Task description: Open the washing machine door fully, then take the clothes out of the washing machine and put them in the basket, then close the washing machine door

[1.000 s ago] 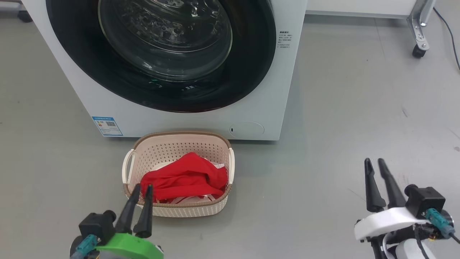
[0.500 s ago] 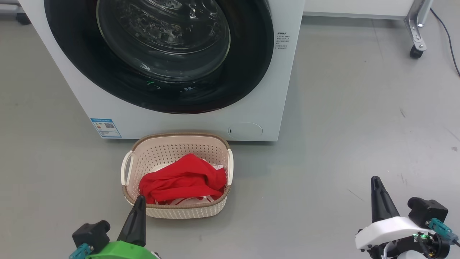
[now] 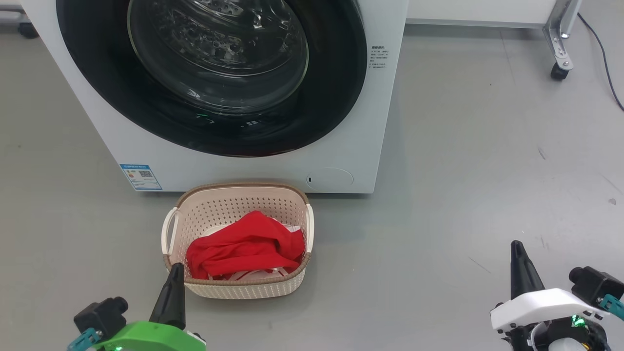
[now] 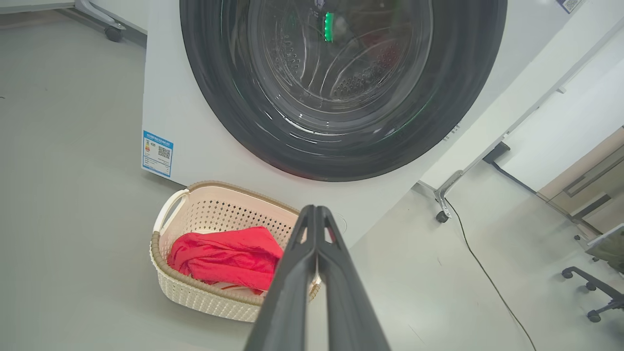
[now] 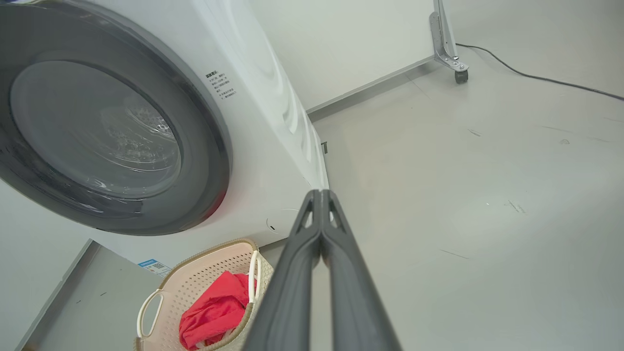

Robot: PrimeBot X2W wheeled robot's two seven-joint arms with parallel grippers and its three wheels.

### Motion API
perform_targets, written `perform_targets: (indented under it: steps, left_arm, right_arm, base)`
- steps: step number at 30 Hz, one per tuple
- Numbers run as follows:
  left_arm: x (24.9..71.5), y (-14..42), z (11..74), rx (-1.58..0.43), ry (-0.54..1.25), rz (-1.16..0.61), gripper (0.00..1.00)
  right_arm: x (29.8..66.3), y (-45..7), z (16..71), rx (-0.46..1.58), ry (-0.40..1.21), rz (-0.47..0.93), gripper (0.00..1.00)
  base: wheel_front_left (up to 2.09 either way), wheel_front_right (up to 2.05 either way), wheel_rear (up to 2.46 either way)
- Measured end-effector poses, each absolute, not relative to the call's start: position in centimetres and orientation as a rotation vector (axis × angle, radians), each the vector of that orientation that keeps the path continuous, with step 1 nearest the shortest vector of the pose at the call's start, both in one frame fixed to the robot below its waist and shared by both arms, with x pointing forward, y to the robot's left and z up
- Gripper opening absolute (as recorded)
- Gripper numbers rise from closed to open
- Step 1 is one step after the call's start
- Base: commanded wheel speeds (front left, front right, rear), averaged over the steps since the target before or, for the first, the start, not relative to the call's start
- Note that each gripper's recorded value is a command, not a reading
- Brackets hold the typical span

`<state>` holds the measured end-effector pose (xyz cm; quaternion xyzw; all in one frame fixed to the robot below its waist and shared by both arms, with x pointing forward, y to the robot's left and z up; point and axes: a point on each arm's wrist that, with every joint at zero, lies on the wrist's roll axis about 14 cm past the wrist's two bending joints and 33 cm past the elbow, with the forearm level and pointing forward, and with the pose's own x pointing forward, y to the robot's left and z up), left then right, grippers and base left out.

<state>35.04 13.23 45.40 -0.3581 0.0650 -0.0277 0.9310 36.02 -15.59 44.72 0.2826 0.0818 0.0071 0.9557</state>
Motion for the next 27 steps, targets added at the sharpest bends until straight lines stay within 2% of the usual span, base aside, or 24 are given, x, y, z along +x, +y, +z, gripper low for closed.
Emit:
perform_targets:
  steps: [27]
  left_arm:
    - [35.5,15.5,45.2,-1.028,0.156,0.031,0.00]
  right_arm:
    - [36.5,-17.6,45.0,0.922,0.174,-0.076,0.00]
  base:
    - [0.00,0.00,0.00]
